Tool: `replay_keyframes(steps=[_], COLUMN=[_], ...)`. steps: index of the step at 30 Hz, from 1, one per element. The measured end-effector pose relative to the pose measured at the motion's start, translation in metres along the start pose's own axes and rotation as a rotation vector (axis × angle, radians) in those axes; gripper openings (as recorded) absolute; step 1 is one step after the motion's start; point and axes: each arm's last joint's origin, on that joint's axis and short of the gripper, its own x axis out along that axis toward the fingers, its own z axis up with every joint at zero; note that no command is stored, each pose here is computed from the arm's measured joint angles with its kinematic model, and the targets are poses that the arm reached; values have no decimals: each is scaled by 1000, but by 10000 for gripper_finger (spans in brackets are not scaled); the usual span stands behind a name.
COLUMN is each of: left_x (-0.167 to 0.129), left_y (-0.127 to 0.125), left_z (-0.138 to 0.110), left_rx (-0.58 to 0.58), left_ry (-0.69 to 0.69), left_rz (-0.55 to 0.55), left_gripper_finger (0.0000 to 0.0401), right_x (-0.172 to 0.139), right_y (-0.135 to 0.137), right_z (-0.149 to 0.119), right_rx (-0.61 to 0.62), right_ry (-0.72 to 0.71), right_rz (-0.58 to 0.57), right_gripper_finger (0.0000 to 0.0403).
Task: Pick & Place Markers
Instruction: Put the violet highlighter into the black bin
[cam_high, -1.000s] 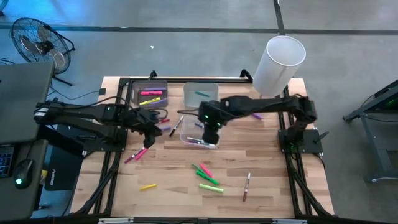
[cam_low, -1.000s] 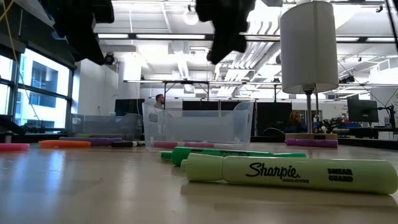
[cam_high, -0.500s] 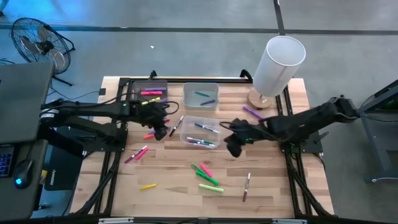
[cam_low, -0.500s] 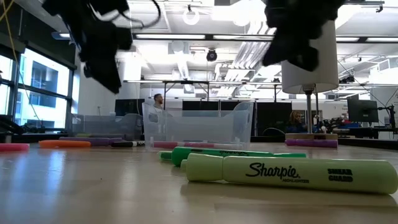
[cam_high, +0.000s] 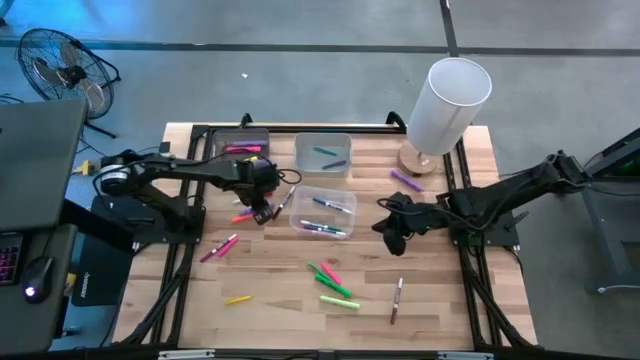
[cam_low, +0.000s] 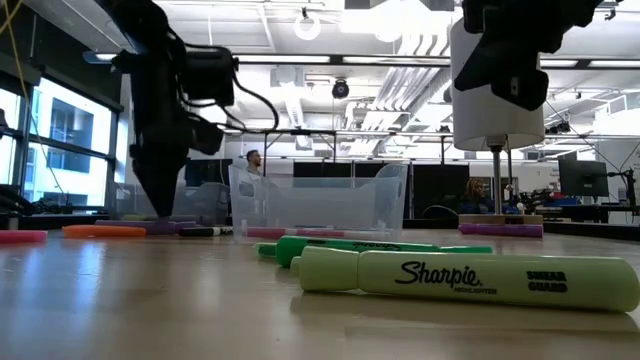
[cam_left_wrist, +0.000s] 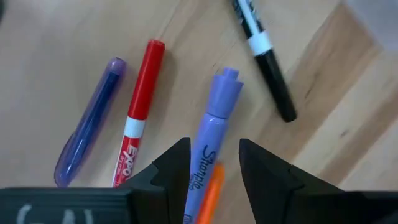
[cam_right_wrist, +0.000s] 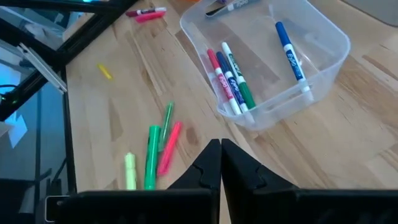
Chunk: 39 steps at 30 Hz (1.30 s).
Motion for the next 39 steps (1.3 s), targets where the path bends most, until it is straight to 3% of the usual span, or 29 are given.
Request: replay_keyframes(steps=[21, 31, 39], left_x=[34, 35, 21], left_y=[1, 0, -3], left_z=[2, 3, 11], left_rx=[87, 88, 86], left_ry=[131, 117, 183], left_rz=[93, 81, 95], left_gripper_finger=[129, 60, 66], right_x=[-1, -2, -1], right_y=[1, 2, 1], right_z=[2, 3, 5], right_rx=[37, 37, 29], right_ry=[-18, -42, -63], right_rz=[17, 14, -6], right_gripper_finger=[1, 2, 2])
